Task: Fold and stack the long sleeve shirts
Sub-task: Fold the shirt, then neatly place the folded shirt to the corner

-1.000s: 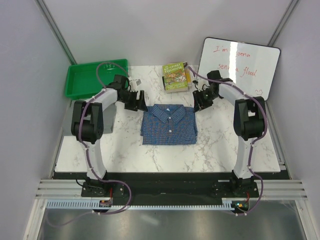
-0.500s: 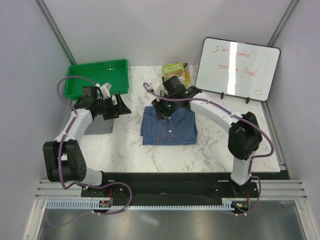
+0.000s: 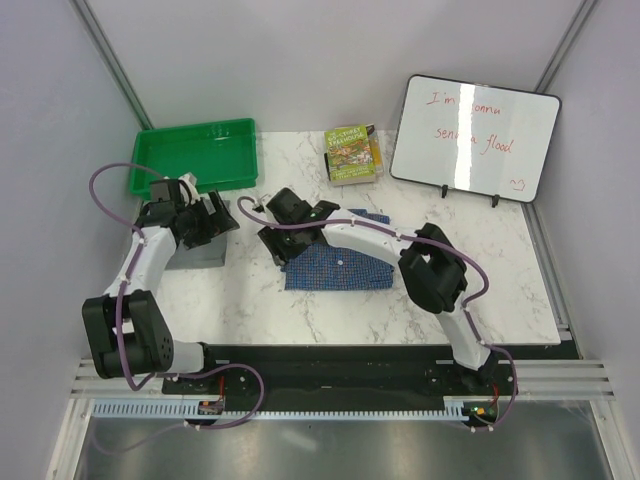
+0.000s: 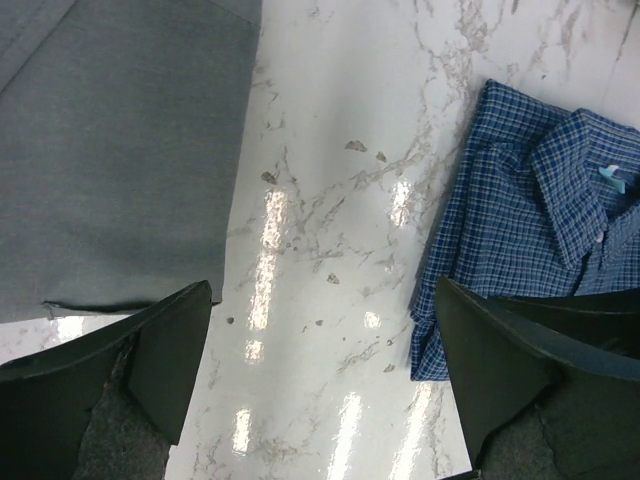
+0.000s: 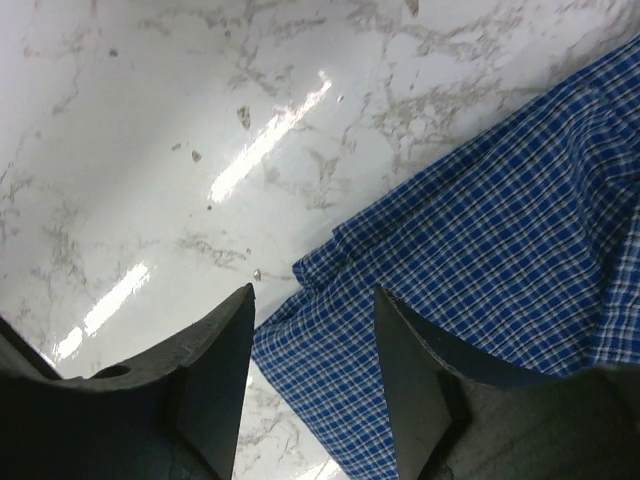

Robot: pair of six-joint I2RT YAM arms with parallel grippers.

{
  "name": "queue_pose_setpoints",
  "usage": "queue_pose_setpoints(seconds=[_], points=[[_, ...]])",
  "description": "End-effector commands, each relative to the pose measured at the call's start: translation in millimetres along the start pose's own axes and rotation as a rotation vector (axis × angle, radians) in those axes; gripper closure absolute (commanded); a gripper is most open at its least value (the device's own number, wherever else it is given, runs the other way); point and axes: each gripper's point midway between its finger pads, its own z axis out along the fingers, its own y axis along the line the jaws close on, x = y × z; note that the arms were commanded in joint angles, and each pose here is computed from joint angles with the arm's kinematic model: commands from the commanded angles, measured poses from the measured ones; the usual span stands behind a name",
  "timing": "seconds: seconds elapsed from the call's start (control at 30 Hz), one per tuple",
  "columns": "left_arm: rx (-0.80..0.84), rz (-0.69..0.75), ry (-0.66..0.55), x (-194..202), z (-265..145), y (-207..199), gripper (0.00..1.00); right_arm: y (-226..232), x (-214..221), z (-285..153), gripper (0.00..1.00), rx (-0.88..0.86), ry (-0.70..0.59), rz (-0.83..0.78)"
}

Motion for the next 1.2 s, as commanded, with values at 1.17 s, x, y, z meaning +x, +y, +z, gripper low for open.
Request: queue_pose_setpoints(seconds=[1.17], points=[[-0.139, -0.109, -0.060, 13.5, -3.5, 31.3, 0.01, -91.7, -55.5, 53.3, 0.41, 0.514, -0.207, 0.195]])
